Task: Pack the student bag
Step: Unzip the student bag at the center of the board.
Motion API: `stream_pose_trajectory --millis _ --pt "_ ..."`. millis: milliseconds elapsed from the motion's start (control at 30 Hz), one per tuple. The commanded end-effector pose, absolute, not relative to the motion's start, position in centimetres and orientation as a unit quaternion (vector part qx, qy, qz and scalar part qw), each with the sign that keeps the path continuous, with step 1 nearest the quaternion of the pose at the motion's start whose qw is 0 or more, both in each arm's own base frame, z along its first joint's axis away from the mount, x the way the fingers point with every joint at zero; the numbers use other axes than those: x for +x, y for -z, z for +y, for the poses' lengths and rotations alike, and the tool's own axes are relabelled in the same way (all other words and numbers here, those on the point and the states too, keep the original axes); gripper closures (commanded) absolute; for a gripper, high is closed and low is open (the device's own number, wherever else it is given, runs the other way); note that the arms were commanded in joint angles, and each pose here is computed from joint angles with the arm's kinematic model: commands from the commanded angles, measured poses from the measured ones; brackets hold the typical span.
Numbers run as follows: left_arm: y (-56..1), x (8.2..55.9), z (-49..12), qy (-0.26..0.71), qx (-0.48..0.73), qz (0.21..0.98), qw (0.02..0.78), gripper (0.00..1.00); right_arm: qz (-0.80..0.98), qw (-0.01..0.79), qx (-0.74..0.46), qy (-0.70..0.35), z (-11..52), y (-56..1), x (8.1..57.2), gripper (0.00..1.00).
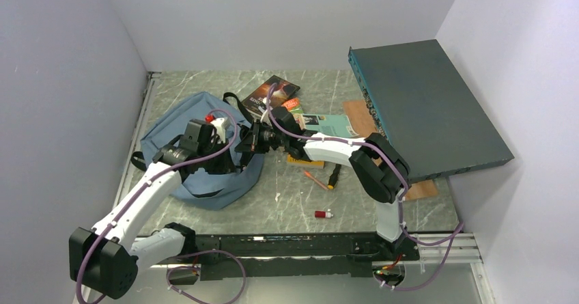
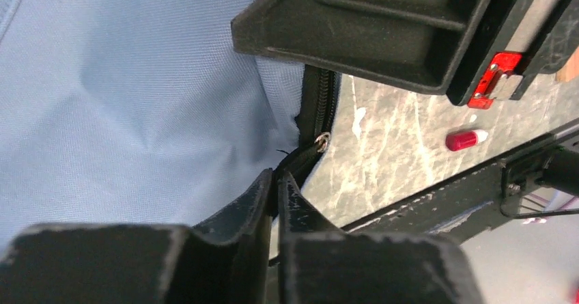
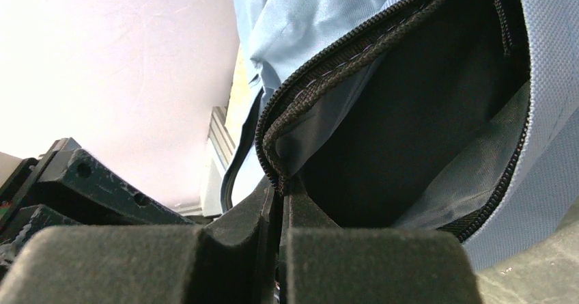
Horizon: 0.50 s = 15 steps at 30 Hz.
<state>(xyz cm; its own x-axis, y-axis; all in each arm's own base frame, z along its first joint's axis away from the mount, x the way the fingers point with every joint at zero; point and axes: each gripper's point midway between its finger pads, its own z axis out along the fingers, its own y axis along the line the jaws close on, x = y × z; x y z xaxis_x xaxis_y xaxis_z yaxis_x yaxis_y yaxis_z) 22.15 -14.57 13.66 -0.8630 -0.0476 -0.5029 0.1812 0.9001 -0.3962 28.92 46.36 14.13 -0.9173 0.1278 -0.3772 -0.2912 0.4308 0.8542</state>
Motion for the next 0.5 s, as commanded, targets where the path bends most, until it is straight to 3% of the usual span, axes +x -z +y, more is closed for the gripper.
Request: stream_pose_trajectory --millis 0,300,467 --pt "-14.4 22.6 -14.1 0.209 0.044 0.934 0.288 1.0 0.777 0.255 -0.073 -0.571 46.5 -20.5 29.9 1.0" --pt "-15.8 19.0 -10.9 0.173 -0.046 0.938 0.296 1.0 0.802 0.307 -0.151 -0.49 45.8 -20.2 33.6 1.0" --pt "-13.7 14.7 -10.1 0.179 -0.108 0.949 0.236 1.0 0.81 0.33 -0.152 -0.461 43.2 -20.4 38.3 1.0"
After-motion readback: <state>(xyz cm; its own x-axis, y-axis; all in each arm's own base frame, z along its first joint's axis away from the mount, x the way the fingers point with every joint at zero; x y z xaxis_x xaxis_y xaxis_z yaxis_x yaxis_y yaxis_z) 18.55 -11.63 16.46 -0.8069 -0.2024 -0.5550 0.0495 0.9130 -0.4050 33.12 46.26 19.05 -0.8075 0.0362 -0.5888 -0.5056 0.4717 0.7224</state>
